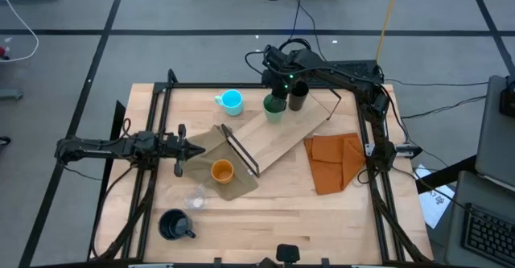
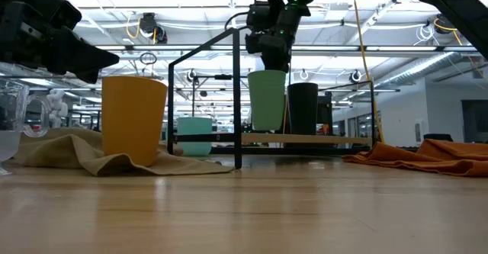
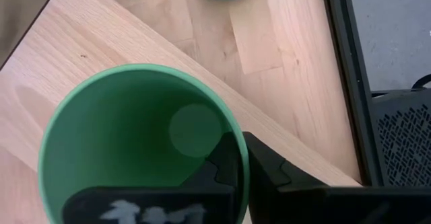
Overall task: Stack small to large cups/mugs on shelf
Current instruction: Put the green cup on the shelf
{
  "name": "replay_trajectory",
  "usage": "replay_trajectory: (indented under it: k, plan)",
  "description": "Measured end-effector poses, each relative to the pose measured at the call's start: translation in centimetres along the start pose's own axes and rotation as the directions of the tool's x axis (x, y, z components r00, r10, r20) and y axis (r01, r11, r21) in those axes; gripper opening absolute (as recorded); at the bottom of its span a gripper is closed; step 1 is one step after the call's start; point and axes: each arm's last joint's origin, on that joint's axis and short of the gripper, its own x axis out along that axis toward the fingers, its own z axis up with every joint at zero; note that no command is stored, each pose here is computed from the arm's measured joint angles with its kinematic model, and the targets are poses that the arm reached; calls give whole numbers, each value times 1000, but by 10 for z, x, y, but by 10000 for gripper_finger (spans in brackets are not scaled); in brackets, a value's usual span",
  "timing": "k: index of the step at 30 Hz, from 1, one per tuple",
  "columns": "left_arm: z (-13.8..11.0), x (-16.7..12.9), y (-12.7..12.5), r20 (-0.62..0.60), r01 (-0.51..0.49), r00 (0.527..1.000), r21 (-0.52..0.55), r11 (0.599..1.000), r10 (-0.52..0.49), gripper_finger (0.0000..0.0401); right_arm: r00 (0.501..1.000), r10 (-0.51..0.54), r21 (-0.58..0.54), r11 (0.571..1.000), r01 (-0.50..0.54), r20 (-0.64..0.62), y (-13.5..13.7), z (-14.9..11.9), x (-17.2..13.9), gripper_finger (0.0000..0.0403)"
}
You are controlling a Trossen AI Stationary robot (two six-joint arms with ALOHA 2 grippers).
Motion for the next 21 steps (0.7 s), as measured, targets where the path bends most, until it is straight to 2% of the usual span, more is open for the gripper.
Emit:
replay_trajectory:
  k: [12, 21]
  plan:
    - [0, 0, 0, 0, 0, 1000, -3, 1000, 0, 10, 1000, -4, -3, 1000, 4, 13, 0, 1, 0, 0]
    - [0, 0, 0, 0, 1, 1000, -3, 1000, -1, 10, 1000, 27, 8, 1000, -27, -9, -3, -3, 16, 0]
